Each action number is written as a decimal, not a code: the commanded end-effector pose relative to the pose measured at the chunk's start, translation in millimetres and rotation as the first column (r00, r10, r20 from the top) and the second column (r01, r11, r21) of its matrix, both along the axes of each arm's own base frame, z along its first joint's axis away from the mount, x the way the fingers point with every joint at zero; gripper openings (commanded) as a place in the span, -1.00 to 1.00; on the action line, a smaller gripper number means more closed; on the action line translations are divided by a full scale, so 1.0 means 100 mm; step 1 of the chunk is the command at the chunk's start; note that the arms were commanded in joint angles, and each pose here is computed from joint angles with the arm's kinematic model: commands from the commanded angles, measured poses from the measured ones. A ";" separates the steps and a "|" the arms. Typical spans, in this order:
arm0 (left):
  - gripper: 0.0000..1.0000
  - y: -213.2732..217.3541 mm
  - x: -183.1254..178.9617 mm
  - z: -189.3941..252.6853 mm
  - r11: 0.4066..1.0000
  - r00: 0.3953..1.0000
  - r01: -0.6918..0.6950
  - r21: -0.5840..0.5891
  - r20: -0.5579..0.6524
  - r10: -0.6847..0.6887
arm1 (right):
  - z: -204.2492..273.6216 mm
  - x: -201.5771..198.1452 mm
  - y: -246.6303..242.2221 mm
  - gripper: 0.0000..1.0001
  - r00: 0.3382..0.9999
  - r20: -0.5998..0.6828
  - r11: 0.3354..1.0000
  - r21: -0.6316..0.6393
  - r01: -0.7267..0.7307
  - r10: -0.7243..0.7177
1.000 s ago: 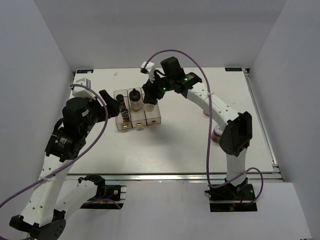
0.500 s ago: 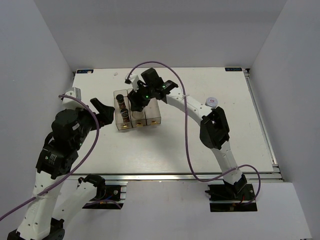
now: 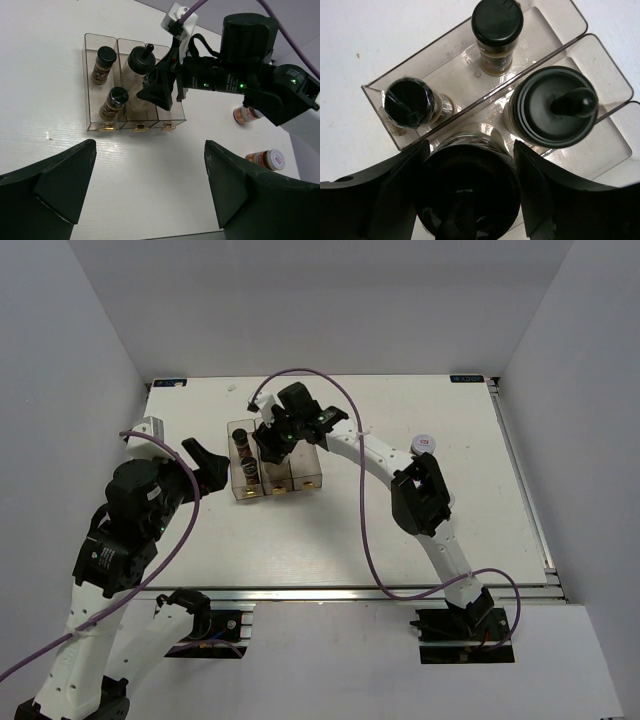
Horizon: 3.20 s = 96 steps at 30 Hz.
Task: Organize the condiment bottles
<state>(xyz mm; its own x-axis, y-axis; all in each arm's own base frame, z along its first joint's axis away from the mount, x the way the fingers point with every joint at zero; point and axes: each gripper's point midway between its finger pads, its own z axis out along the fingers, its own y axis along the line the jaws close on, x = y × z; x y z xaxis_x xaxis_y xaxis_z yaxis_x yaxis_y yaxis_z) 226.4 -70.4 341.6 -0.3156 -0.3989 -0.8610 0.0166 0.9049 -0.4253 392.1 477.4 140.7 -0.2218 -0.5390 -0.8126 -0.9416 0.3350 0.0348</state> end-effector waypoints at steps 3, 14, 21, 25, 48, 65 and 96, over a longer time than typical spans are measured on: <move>0.96 0.01 0.00 -0.04 1.000 1.000 -0.010 -0.007 -0.009 0.010 | 0.12 0.07 0.17 -0.94 0.995 0.098 0.999 0.038 -0.027 0.023; 0.96 0.01 -0.02 -0.07 0.999 1.000 -0.019 -0.031 -0.010 0.019 | -0.03 -0.01 0.07 0.45 0.993 0.100 0.998 -0.011 -0.054 0.055; 0.96 -0.04 0.02 -0.05 0.999 1.000 -0.002 -0.047 0.003 0.003 | 0.15 -0.09 0.01 0.70 0.992 0.111 0.998 0.006 -0.058 0.057; 0.96 -0.07 0.04 -0.02 0.999 1.000 0.011 -0.049 0.010 -0.010 | 0.49 -0.14 -0.04 0.74 0.990 0.130 0.997 0.046 -0.058 0.052; 0.92 -0.85 0.53 -0.05 0.937 0.940 0.342 -0.075 0.029 -0.341 | 1.46 0.27 -2.65 0.79 0.871 0.056 0.869 0.121 0.480 -0.488; 0.89 -1.10 0.69 -0.32 0.900 0.906 0.416 -0.128 -0.022 -0.422 | 0.26 0.65 -4.02 0.79 0.695 0.046 0.681 -0.159 0.715 -0.718; 0.90 -0.95 0.57 -0.40 0.928 0.934 0.342 -0.146 -0.058 -0.353 | -0.48 0.50 -4.14 0.58 0.697 -0.049 0.671 -0.329 0.665 -0.715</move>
<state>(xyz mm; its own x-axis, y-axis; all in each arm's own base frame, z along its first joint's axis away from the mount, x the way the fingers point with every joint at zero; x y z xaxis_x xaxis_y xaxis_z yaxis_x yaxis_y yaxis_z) 288.2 -170.2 299.4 -0.5363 -0.3575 -0.7646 0.2806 0.7788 -0.5610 443.8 66.8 89.1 -0.7383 -0.3471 -0.5783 -0.4164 0.9091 -0.0141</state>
